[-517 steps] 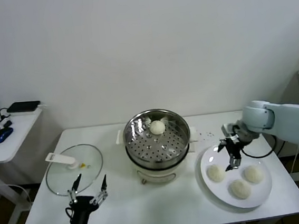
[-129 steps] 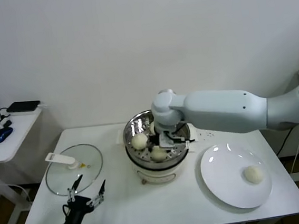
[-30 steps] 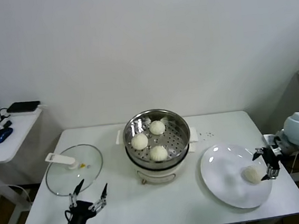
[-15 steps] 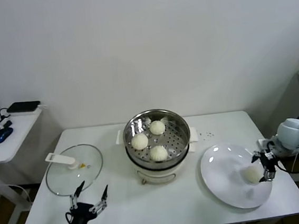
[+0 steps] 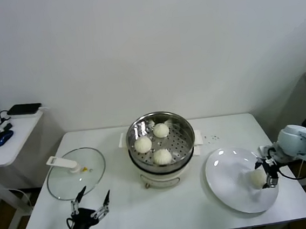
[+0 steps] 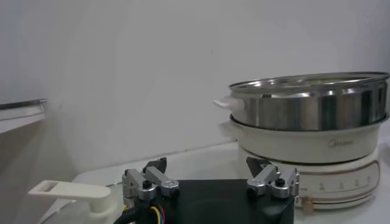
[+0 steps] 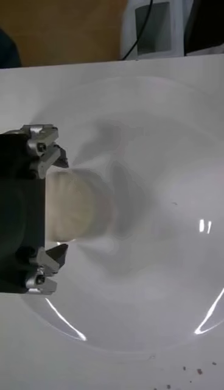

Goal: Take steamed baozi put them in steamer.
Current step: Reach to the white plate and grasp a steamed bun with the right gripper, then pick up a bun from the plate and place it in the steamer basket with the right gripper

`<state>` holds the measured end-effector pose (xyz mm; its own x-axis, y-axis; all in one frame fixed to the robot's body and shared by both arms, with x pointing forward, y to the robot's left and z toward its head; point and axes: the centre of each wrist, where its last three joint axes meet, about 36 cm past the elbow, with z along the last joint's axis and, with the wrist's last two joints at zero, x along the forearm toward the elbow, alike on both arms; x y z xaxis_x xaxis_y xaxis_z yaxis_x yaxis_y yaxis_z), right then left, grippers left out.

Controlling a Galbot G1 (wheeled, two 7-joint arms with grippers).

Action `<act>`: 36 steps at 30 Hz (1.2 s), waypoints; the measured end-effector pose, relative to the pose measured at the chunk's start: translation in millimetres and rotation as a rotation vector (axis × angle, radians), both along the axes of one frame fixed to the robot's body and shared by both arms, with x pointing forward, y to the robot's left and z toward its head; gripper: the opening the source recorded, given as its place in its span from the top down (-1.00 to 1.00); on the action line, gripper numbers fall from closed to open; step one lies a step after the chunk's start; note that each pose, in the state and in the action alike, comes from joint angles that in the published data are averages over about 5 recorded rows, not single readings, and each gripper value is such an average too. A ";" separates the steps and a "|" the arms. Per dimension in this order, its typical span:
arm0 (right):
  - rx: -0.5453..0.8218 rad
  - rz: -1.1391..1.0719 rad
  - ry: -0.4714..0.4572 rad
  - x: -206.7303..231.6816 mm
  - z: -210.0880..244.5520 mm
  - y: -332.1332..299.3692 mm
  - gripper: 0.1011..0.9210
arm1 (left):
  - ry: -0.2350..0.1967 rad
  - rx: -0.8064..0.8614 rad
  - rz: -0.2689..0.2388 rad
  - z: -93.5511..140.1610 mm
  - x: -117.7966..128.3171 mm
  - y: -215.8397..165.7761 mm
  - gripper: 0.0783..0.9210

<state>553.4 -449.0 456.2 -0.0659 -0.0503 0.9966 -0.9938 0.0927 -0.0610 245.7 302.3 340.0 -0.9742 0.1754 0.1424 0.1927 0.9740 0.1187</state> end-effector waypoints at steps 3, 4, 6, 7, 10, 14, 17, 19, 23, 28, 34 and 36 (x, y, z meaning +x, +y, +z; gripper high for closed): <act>-0.001 -0.002 0.002 0.3 0.0 -1.0 -0.75 | 0.001 -0.001 0.000 -0.4 0.0 -0.1 -0.77; -0.002 -0.003 0.003 0.2 -0.1 -1.6 -0.74 | 0.001 -0.001 0.000 -0.6 0.0 -0.2 -0.77; -0.003 -0.005 0.005 0.0 -0.4 -2.5 -0.67 | 0.002 -0.001 0.000 -0.9 -0.1 -0.3 -0.77; -0.003 -0.006 0.006 -0.2 -0.6 -2.9 -0.63 | 0.002 -0.002 0.001 -1.1 -0.1 -0.4 -0.77; -0.003 -0.009 0.006 -0.3 -0.6 -4.0 -0.49 | 0.002 -0.002 0.000 -1.1 0.1 -0.6 -0.77; -0.003 -0.012 0.006 0.1 0.3 -5.5 -0.42 | -0.002 -0.002 0.001 -0.5 0.5 -0.4 -0.77; 0.000 -0.012 0.003 0.6 2.3 -5.4 -0.41 | -0.003 -0.002 0.001 -0.3 0.5 0.0 -0.77; 0.003 -0.012 0.001 1.0 4.3 -5.1 -0.41 | -0.004 -0.002 0.001 -0.3 0.7 0.0 -0.77; 0.011 -0.012 -0.004 2.3 11.0 -4.3 -0.41 | -0.006 -0.004 0.002 -0.3 1.6 -0.5 -0.77; 0.027 0.001 -0.018 8.9 30.2 1.0 -0.41 | -0.010 -0.010 0.005 -0.5 2.4 -2.6 -0.77; 0.063 0.027 -0.051 25.0 70.2 15.9 -0.41 | -0.015 -0.009 0.004 0.7 3.0 -3.5 -0.77; 0.076 0.035 -0.067 32.0 88.1 21.4 -0.41 | -0.017 -0.009 0.003 1.3 3.1 -3.5 -0.77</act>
<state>585.4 -427.6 544.3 -0.1291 -0.1294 0.9832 -0.9905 0.0649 -0.1215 248.8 298.8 341.3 -0.9770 0.1733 0.1243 0.1875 0.9757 0.1134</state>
